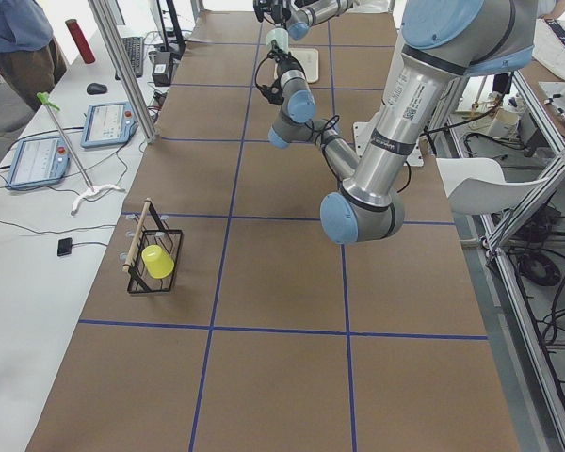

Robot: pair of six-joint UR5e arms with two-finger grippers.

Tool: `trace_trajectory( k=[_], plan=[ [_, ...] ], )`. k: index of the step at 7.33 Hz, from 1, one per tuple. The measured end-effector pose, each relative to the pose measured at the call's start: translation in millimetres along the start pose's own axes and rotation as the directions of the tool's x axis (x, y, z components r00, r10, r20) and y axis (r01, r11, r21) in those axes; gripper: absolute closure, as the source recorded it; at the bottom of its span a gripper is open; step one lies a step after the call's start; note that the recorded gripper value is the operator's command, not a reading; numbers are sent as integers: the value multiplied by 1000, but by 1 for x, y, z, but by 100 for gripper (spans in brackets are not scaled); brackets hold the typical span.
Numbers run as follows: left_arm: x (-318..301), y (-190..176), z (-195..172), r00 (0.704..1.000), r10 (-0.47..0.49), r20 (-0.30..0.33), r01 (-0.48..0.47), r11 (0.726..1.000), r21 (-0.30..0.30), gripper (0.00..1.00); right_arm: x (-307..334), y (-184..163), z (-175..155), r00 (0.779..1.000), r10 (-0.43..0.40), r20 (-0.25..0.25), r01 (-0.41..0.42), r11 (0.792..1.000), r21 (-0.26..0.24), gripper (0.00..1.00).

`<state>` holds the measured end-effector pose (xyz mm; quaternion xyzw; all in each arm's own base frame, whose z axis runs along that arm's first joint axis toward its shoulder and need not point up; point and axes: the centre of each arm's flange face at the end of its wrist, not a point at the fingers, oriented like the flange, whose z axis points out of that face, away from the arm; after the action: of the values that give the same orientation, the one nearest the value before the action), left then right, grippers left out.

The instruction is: Left arm grabs green cup and hands to right arm on tray

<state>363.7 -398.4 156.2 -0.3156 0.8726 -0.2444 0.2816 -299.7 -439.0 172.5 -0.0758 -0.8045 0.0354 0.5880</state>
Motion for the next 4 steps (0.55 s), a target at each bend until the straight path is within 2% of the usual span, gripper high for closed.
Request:
trace_trajectory(
  k=[2,4],
  plan=[
    [0,1,-1,1000,-8,-1,8,1000,-2,100,2,10,12,999,12,50,-11,1000,-4,2],
    [-1,0,-1,1000,-30,0,30,1000,-1,100,2,12,15,998,14,66,-15,1000,4,3]
  ],
)
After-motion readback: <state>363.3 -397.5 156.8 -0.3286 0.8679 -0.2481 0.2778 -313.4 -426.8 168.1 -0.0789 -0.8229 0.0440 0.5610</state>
